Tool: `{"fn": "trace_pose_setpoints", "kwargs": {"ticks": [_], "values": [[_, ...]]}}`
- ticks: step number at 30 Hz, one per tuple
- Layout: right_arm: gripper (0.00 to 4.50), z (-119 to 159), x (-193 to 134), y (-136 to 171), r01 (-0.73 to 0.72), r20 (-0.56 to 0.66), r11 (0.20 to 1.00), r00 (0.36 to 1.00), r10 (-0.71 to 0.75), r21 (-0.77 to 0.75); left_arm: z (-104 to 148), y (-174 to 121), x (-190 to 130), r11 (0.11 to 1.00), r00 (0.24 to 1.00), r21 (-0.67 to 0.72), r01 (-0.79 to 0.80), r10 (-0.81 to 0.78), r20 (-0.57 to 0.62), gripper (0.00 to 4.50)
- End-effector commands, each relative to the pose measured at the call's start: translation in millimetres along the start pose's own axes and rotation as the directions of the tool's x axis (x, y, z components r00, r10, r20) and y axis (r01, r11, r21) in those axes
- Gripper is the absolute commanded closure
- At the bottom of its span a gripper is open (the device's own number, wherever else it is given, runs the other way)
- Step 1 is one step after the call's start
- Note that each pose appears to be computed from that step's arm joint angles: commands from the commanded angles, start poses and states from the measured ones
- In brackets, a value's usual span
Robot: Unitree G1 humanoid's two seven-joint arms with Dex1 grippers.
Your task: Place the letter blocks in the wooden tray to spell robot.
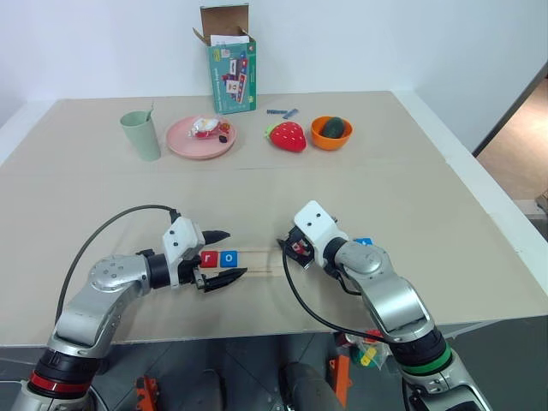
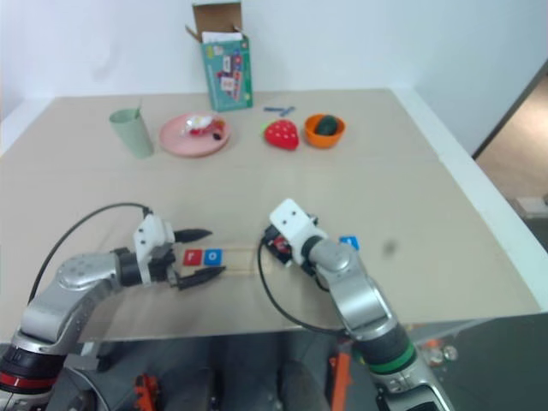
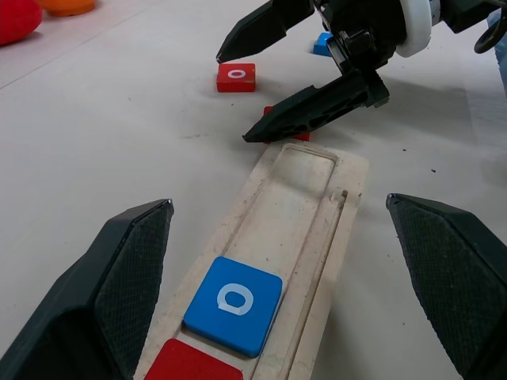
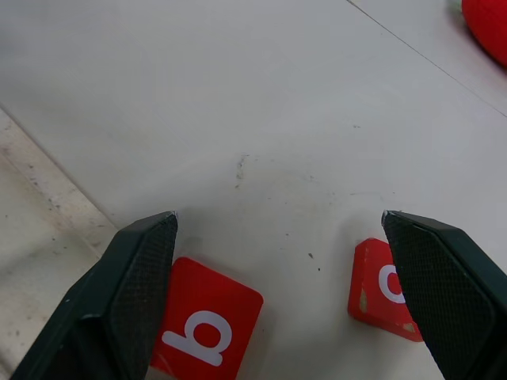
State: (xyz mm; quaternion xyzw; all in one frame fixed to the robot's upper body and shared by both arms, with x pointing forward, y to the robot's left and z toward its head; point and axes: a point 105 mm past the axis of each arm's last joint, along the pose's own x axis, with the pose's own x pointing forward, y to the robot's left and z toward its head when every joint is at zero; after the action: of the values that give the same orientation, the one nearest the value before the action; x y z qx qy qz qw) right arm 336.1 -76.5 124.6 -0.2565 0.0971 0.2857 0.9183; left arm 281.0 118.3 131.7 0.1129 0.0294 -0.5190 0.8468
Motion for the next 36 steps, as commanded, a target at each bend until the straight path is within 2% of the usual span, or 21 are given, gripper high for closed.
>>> {"fn": "trace_pose_setpoints", "kwargs": {"ticks": [1, 14, 25, 36], "values": [[0.25, 5, -3, -9, 0.042, 0.020, 0.999, 0.999, -0.042, -0.019, 10, 0, 2, 0.999, 1.000, 0.036, 0.012, -0.012, 0.024, 0.01], [0.25, -3, -18, -19, 0.098, -0.008, 0.995, 0.995, -0.098, 0.004, 10, -1, 4, 0.998, 0.999, 0.045, 0.033, -0.034, 0.013, 0.01], [0.25, -2, -29, -5, 0.115, -0.016, 0.987, 0.993, -0.114, 0.111, 9, -1, 6, 0.996, 0.998, 0.061, 0.060, -0.060, 0.002, 0.01], [0.25, -25, -32, -6, 0.162, -0.089, 0.959, 0.985, -0.144, 0.234, 4, 0, 2, 0.994, 0.997, 0.076, 0.074, -0.073, -0.013, 0.01]]}}
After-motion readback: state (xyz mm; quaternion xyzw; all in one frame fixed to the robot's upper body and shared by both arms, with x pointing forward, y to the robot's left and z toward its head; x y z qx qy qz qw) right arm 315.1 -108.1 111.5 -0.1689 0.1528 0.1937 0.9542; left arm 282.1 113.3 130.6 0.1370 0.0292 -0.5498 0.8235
